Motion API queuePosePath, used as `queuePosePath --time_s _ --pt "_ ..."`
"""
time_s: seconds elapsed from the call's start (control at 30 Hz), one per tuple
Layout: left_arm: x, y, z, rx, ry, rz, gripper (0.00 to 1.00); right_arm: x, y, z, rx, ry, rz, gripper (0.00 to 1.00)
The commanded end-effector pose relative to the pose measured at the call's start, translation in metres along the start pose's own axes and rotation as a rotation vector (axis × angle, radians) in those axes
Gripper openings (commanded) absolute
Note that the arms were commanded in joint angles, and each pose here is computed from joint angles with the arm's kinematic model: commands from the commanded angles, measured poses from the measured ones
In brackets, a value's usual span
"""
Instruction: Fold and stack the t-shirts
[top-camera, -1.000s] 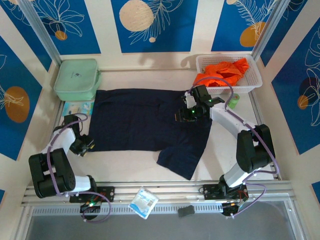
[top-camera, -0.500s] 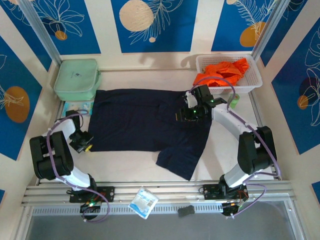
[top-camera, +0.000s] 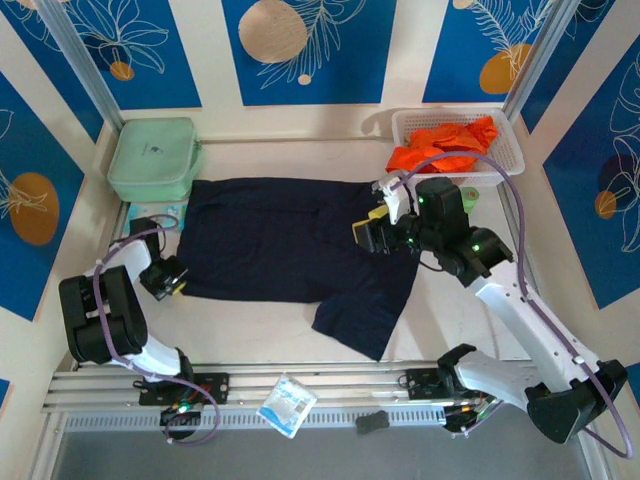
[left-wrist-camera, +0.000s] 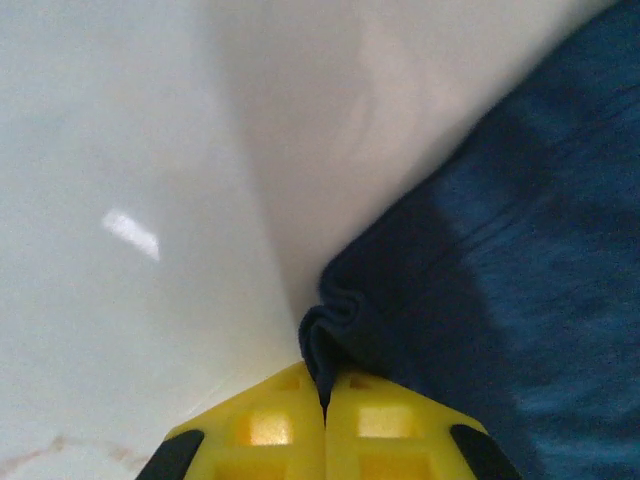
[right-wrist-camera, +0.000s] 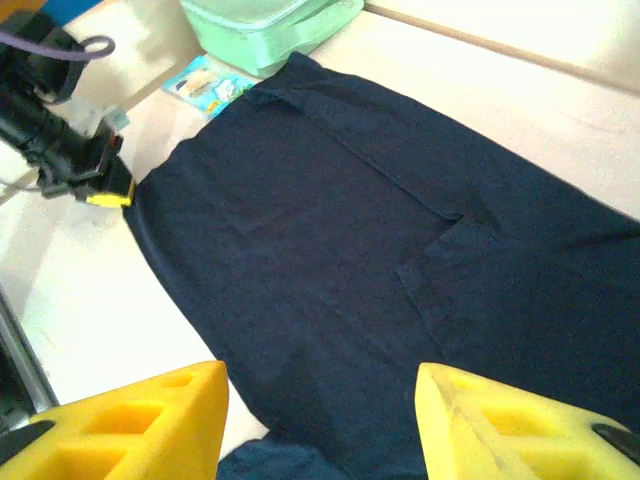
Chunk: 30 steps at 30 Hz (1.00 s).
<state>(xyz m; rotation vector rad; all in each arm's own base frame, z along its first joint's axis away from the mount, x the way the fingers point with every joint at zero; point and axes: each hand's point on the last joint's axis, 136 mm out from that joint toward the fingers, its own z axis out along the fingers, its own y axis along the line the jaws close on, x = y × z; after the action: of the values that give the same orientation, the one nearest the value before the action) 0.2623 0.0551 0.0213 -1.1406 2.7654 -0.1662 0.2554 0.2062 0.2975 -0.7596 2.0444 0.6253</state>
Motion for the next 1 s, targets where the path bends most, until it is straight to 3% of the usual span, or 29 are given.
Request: queuePosePath --time_s 0.0,0.1,0.23,0.43,0.7,0.97 --pt "-0.005 -0.014 -0.01 0.072 -0.068 0.041 0.0 0.049 0.025 0.002 -0.111 0.197 -0.252 0.49" --pt "-0.002 -0.016 -0.021 0.094 -0.095 0.046 0.0 0.087 0.03 0.004 -0.097 0.289 -0.519 0.49" --pt "0.001 -0.014 -0.037 0.094 -0.143 0.053 0.0 0.134 0.034 -0.002 -0.138 0.412 -0.734 0.49" --pt "0.001 -0.013 -0.059 0.111 -0.206 0.056 0.0 0.217 0.031 -0.003 -0.284 0.643 -0.897 0.49" --pt "0.004 -0.012 -0.067 0.127 -0.23 0.056 0.0 0.291 0.029 0.001 -0.414 0.836 -1.071 0.45" --pt "0.005 -0.017 -0.067 0.158 -0.228 0.047 0.0 0.317 0.052 -0.004 -0.553 0.907 -1.196 0.41"
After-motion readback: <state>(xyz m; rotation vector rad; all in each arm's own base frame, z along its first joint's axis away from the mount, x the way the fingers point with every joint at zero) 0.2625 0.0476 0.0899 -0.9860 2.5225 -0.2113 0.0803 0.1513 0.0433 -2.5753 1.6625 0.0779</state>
